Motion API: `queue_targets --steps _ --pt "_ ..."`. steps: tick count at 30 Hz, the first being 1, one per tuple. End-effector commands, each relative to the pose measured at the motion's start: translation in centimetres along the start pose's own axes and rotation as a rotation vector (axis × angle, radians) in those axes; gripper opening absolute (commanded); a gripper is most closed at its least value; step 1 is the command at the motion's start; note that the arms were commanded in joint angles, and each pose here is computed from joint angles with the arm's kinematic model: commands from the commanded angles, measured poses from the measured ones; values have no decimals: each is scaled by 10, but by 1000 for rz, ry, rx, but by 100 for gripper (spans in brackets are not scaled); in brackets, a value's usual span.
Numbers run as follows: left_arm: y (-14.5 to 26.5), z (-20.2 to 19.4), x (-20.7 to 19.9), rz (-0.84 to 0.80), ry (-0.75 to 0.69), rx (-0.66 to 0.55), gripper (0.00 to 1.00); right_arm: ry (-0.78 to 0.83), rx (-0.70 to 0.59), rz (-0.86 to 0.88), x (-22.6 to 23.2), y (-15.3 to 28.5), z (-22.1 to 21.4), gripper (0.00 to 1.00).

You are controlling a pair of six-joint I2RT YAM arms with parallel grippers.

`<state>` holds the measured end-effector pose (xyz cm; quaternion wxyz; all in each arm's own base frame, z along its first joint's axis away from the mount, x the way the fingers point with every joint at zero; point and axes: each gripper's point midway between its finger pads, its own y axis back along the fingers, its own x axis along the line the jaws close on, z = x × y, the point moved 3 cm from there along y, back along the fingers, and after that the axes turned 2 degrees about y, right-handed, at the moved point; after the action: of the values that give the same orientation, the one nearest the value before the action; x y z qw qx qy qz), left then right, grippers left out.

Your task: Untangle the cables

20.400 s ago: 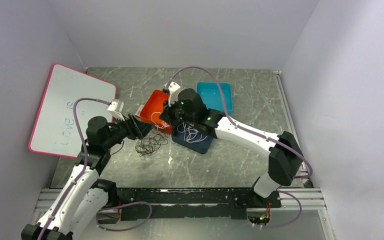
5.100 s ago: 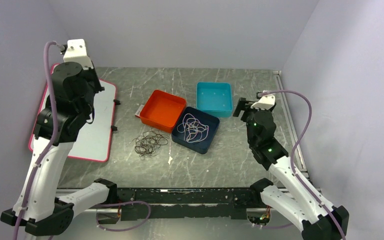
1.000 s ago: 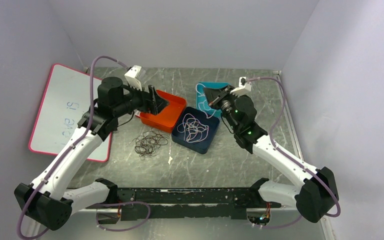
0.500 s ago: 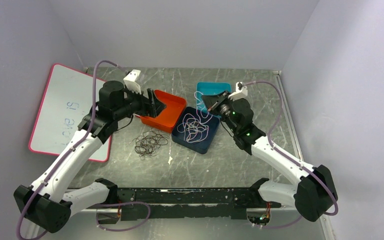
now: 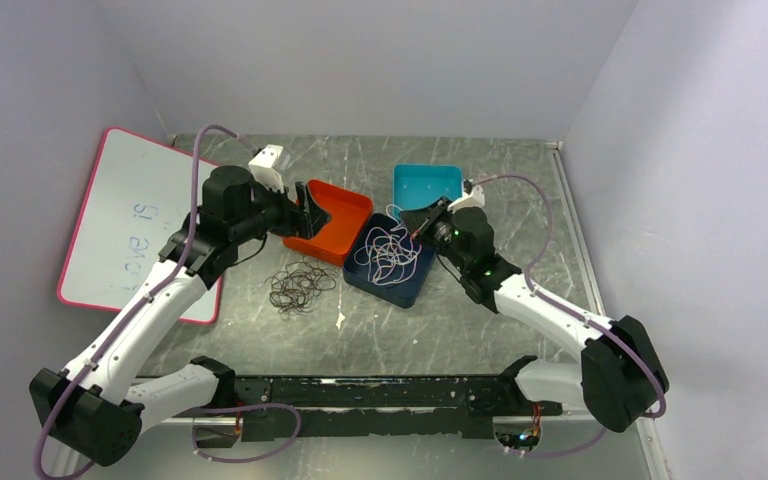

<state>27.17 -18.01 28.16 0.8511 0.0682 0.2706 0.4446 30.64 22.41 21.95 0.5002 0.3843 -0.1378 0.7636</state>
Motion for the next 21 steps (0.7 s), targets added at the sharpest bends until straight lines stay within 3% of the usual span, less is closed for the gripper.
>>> queue_targets --steps 1,21 --pt "1 0 0 6 -9 -12 85 42 13 -55 -21 -4 -10 0" --pt "-1 -8 6 28 6 1 85 504 199 -186 -93 -28 -58 1"
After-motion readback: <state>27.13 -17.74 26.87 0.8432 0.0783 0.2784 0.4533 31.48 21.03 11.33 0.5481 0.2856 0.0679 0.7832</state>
